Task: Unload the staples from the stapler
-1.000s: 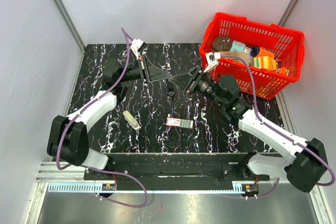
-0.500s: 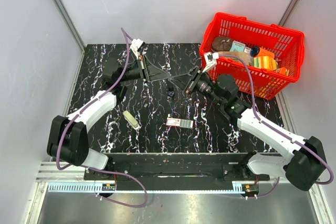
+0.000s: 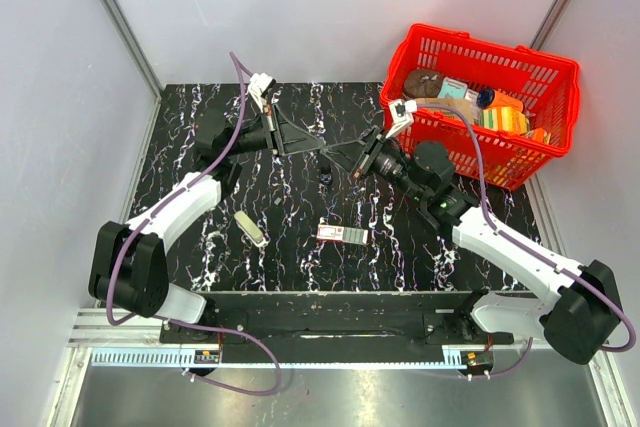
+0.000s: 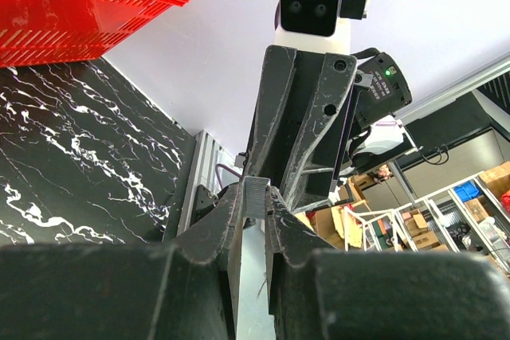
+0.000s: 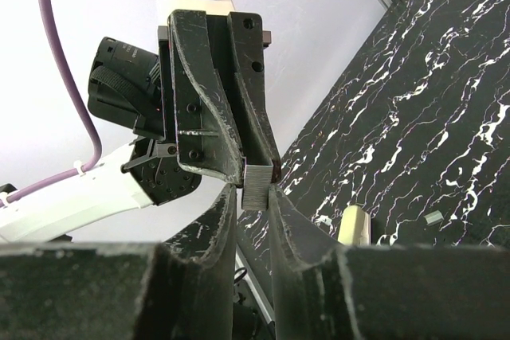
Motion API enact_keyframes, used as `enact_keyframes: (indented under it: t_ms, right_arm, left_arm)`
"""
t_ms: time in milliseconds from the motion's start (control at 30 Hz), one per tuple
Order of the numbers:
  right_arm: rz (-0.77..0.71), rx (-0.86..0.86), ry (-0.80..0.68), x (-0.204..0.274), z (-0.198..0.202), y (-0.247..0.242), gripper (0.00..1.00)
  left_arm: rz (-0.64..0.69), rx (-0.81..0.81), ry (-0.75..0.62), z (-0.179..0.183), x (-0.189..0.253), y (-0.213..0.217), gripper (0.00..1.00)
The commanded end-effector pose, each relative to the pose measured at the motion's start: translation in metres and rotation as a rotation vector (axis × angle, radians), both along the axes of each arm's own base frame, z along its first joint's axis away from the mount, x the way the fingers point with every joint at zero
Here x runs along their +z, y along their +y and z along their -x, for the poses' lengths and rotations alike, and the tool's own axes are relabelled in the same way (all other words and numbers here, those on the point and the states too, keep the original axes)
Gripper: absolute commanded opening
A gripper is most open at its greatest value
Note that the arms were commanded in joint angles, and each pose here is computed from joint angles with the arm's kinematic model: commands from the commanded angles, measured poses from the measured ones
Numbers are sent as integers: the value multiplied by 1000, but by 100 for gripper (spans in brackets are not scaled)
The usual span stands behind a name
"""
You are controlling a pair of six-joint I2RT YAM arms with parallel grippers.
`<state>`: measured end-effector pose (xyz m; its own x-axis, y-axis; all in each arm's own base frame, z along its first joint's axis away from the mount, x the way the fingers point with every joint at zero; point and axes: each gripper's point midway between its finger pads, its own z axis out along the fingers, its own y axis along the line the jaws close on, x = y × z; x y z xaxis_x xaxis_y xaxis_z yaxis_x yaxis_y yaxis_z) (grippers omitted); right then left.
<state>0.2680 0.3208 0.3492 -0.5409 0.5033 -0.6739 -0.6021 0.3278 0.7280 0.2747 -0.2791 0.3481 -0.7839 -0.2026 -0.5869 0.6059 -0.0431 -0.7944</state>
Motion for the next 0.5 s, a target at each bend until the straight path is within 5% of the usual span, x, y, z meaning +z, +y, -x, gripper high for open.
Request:
enact_keyframes:
  t_ms: [0, 300, 467]
  right_arm:
    - [-48, 59, -94, 35, 19, 3, 15]
    - [-43, 70, -102, 36, 25, 5, 13]
    - [-38, 64, -104, 40, 24, 5, 10]
  left_arm:
    - [26, 5, -76, 3, 26, 0, 13]
    - [32, 6, -50, 1, 28, -1, 20]
    - [38, -5, -53, 5, 32, -1, 36]
